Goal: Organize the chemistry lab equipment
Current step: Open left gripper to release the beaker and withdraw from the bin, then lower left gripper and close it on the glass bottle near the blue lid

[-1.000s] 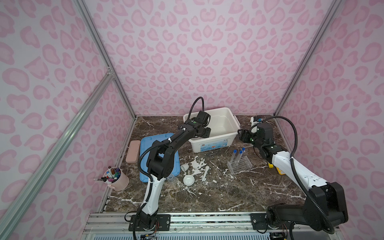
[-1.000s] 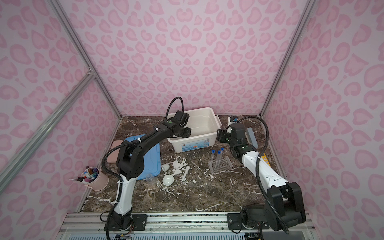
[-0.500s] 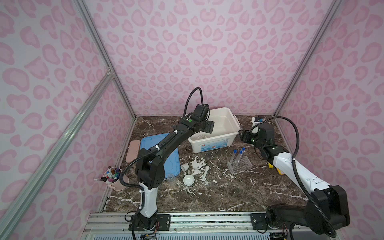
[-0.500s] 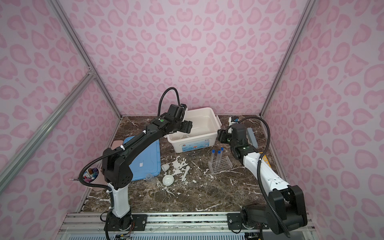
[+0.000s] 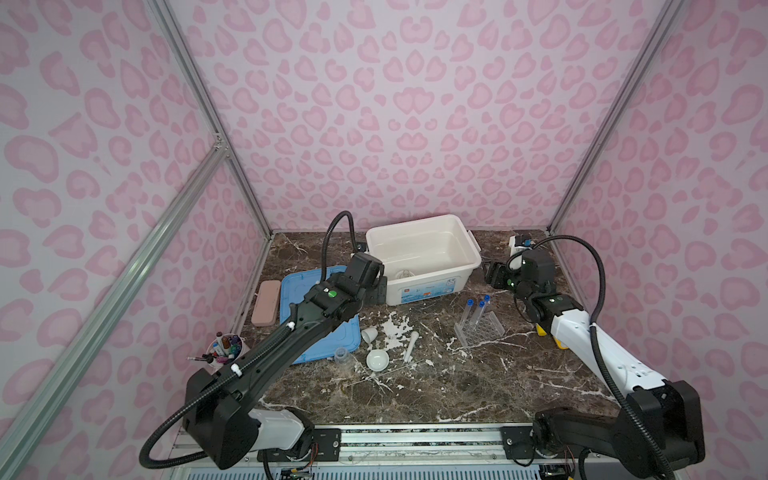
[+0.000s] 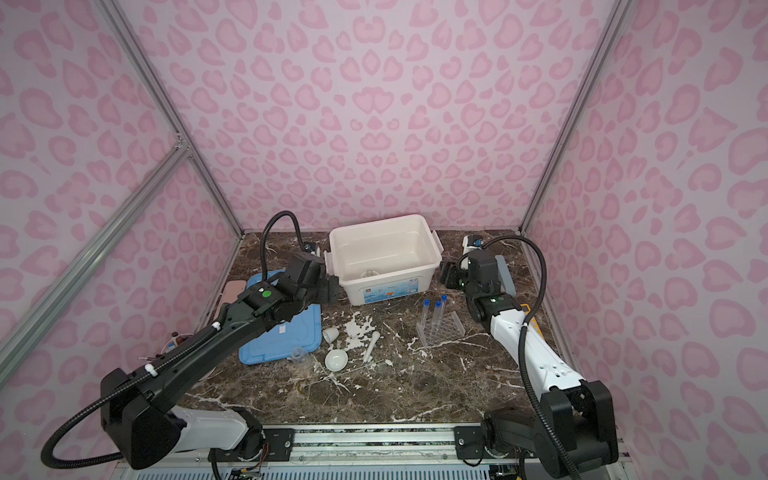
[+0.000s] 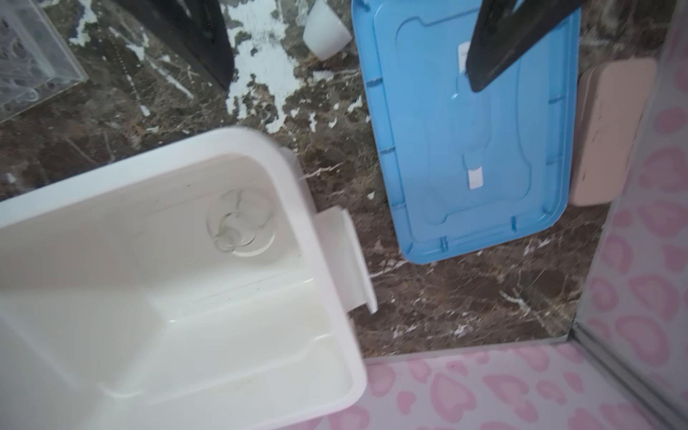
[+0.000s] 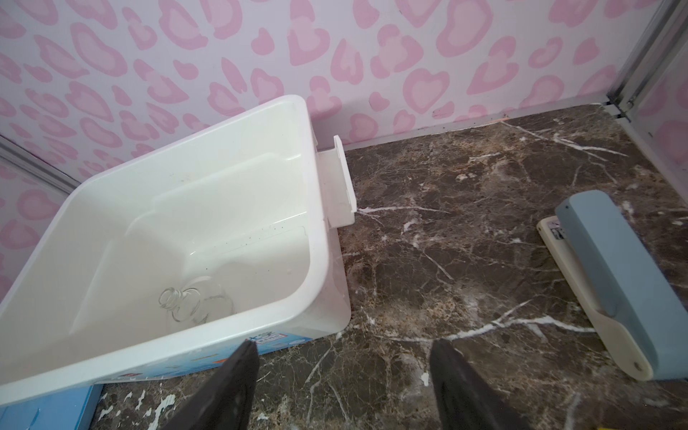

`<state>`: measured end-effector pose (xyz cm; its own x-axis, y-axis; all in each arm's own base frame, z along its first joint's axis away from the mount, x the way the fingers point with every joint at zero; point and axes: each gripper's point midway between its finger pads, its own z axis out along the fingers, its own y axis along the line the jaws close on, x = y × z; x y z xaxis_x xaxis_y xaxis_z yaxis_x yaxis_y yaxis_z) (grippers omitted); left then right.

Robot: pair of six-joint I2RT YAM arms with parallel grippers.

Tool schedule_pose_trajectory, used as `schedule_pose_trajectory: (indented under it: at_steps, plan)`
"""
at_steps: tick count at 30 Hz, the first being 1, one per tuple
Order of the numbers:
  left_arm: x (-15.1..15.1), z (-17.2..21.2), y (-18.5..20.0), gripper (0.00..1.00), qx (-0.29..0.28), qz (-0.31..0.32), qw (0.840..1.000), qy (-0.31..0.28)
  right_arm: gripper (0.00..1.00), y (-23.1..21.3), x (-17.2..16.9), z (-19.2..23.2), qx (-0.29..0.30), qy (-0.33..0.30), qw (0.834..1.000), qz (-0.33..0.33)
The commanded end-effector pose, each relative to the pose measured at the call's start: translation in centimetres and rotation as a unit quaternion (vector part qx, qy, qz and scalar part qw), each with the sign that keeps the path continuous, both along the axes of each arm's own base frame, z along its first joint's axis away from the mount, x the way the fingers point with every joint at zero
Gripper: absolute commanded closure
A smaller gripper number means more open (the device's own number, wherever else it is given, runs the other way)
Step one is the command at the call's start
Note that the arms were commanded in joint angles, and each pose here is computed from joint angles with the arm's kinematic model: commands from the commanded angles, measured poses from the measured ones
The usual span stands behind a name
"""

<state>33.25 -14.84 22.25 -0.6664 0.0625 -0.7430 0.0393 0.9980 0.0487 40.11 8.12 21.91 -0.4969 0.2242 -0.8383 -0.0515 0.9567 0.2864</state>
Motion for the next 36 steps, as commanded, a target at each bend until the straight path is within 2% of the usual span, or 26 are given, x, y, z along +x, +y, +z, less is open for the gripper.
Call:
schedule_pose_trajectory:
  at_steps: [1, 8, 17, 21, 26, 31, 36]
  plan:
    - [-2.8, -1.8, 3.3, 0.01, 0.005, 0.066, 0.997, 0.025, 0.25, -0.1, 0.3, -0.2, -0.002, -0.004, 1.000, 0.002]
    - [-8.1, -5.8, 6.4, 0.01, -0.003, 0.109, 0.990, 0.091, 0.24, -0.5, 0.7, 0.0, 0.007, -0.006, 1.000, 0.004]
    - [-11.4, -9.7, 7.0, 0.05, -0.007, 0.127, 0.977, 0.171, 0.24, -1.0, 0.7, -0.4, 0.010, -0.001, 1.000, -0.001]
    - [-11.8, -10.9, 6.3, 0.07, -0.034, 0.121, 0.976, 0.180, 0.24, -1.0, 0.8, -0.7, 0.012, 0.003, 1.000, -0.001]
    - [-11.6, -11.8, 5.8, 0.09, -0.029, 0.116, 0.973, 0.195, 0.25, -1.1, 0.7, -1.0, 0.015, 0.005, 1.000, -0.003]
    - [-11.4, -12.7, 5.2, 0.20, -0.027, 0.108, 0.972, 0.209, 0.25, -1.2, 0.5, -1.0, 0.014, 0.007, 1.000, -0.004]
    - [-11.5, -13.5, 5.0, 0.25, -0.027, 0.105, 0.970, 0.217, 0.25, -1.5, 0.4, -1.2, 0.012, 0.008, 1.000, -0.008]
